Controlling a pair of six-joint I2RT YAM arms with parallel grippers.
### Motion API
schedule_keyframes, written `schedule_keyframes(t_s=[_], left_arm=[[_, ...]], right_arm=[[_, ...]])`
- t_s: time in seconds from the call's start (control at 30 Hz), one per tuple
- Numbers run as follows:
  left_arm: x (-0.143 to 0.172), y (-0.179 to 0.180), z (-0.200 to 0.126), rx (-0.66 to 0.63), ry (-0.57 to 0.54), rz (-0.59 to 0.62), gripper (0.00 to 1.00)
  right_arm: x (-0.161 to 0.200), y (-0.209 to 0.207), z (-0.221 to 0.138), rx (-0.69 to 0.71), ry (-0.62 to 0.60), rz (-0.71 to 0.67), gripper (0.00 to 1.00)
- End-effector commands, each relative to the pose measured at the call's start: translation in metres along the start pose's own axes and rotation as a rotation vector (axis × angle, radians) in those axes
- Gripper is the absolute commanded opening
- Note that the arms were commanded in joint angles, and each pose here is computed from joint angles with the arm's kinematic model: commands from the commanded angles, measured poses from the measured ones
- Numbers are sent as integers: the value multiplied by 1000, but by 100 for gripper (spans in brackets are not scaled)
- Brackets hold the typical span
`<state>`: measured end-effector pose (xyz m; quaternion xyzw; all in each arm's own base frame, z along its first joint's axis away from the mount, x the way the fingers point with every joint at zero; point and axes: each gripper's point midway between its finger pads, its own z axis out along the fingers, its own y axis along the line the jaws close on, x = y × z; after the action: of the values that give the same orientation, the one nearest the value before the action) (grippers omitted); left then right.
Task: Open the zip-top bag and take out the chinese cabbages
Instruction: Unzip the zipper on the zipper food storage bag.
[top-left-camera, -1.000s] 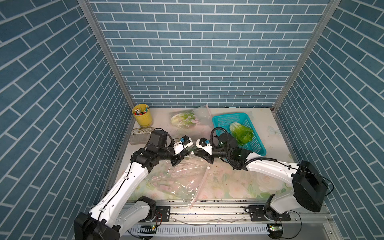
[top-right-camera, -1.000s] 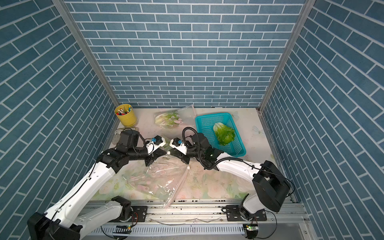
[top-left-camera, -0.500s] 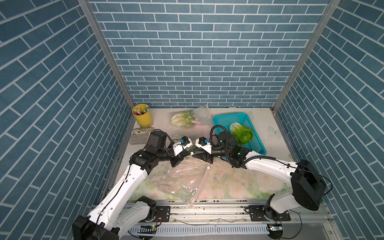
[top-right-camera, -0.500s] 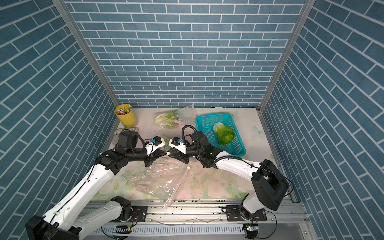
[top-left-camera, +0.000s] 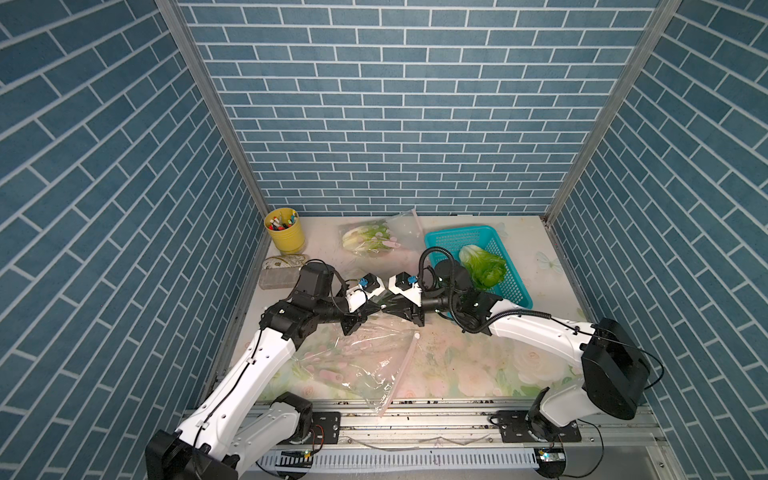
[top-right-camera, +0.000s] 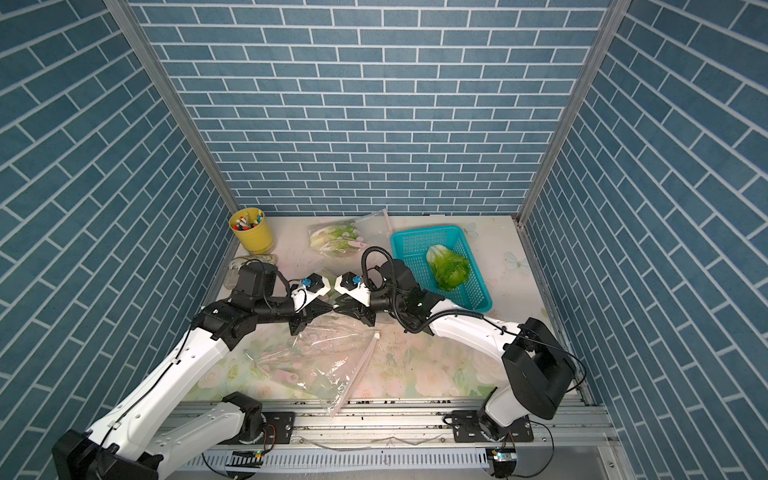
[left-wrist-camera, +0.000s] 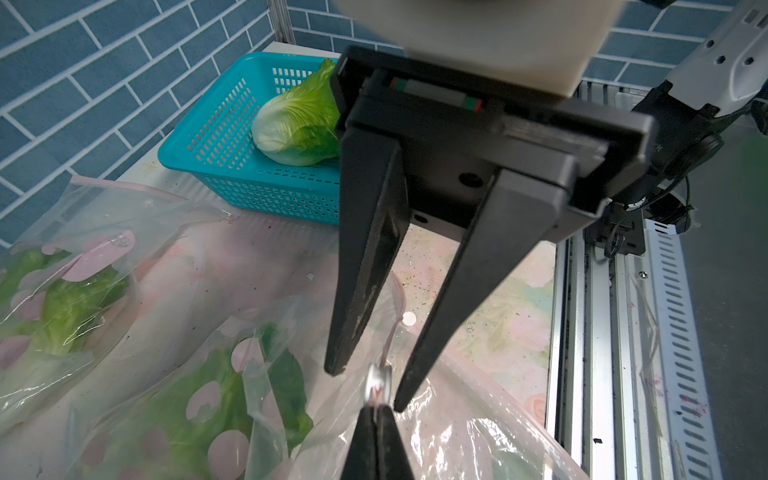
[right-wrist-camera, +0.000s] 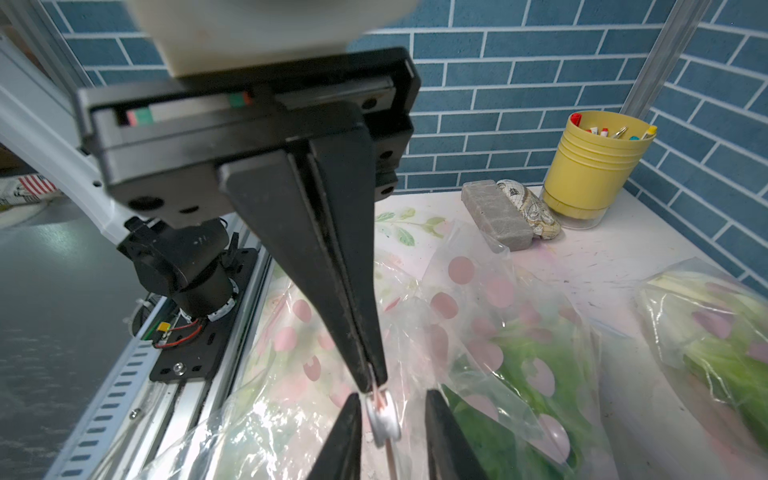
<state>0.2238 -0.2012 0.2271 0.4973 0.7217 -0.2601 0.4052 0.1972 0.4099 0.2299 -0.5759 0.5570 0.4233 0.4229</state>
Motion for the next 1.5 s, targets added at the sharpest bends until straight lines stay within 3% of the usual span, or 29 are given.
schedule_keyframes(t_s=[0.0, 0.27, 0.47, 0.87, 1.47], left_arm=[[3, -2, 1, 14, -2, -10, 0], [4, -1, 1, 6, 2, -13, 0], [4, 0, 1, -2, 4, -20, 0], [-13, 13, -25, -188, -93, 40, 0], [-26, 49, -87, -542, -99, 53, 0]], right_arm=[[-6, 1, 4, -26, -7, 8, 21], [-1, 1, 4, -24, 9, 13, 20], [-2, -2, 2, 2, 4, -1, 0], [17, -3, -5, 41, 67, -28, 0], [62, 1, -10, 67, 162, -9, 0]])
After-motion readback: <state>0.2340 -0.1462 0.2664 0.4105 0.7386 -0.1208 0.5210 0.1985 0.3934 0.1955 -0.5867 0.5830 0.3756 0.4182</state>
